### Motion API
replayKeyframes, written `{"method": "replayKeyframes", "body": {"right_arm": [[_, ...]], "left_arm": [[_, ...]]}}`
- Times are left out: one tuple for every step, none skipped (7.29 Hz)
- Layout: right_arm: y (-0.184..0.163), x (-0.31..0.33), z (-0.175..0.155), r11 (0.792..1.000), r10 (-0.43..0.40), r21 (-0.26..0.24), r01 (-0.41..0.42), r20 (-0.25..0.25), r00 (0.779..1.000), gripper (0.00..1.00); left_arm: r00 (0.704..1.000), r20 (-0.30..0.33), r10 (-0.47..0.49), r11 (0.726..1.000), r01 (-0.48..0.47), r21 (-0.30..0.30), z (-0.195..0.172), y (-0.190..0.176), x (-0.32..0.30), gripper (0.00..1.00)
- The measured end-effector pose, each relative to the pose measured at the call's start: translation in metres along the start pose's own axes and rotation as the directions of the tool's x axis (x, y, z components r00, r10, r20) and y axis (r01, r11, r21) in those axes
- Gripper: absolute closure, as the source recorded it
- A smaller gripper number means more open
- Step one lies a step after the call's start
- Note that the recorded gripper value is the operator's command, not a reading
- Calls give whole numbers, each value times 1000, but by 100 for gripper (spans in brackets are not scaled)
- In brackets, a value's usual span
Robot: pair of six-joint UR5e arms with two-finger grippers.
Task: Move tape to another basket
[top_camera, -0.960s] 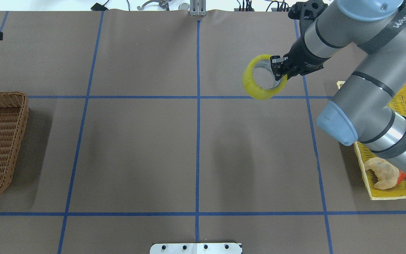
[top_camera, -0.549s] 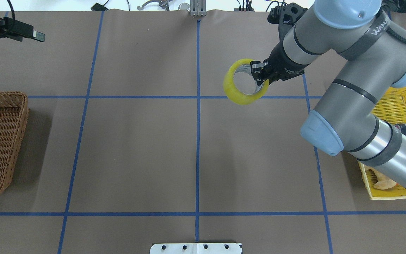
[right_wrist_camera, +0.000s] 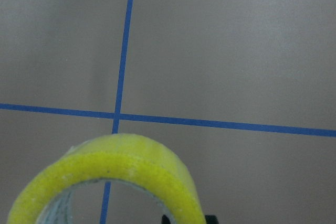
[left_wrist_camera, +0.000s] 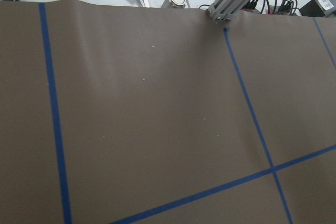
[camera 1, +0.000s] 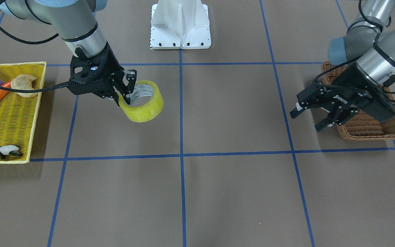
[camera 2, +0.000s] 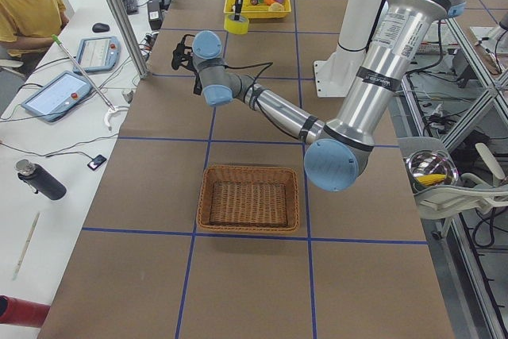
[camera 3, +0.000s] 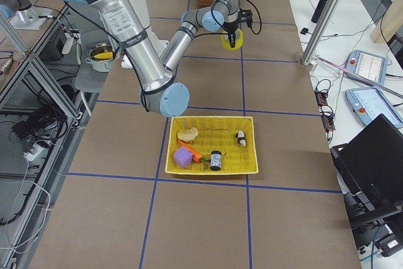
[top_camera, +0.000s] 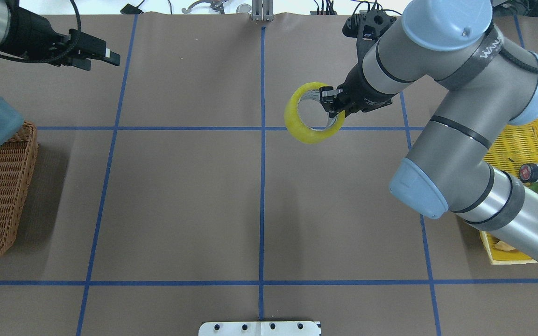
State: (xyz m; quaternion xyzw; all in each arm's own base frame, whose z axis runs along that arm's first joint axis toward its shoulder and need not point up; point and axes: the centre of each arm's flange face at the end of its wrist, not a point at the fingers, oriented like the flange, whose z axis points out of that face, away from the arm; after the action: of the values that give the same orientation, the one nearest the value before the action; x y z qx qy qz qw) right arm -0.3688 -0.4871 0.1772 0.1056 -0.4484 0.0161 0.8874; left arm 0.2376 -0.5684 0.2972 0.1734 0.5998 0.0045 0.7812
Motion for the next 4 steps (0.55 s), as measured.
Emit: {"method": "replayKeyframes", "body": {"right_arm": [[2,-4,3,1000,9,10,-9,-8,1000,100],[6,-7,6,1000,16,18,-16,-17,1000,100],[8,-11,9,1000,18,25,-17,-22,1000,100],[9,-15,8,999,15,29,-15,-18,1000,100]], "left_arm": [[1000,2,-11,1000,11,5,13,6,12,1],[1000,11,-14,1000,14,12,28,11,23,1],[1000,23,-19,1000,19,12,38,13,33,1],[999,27,-20,1000,19,5,45,14,43,1]]}}
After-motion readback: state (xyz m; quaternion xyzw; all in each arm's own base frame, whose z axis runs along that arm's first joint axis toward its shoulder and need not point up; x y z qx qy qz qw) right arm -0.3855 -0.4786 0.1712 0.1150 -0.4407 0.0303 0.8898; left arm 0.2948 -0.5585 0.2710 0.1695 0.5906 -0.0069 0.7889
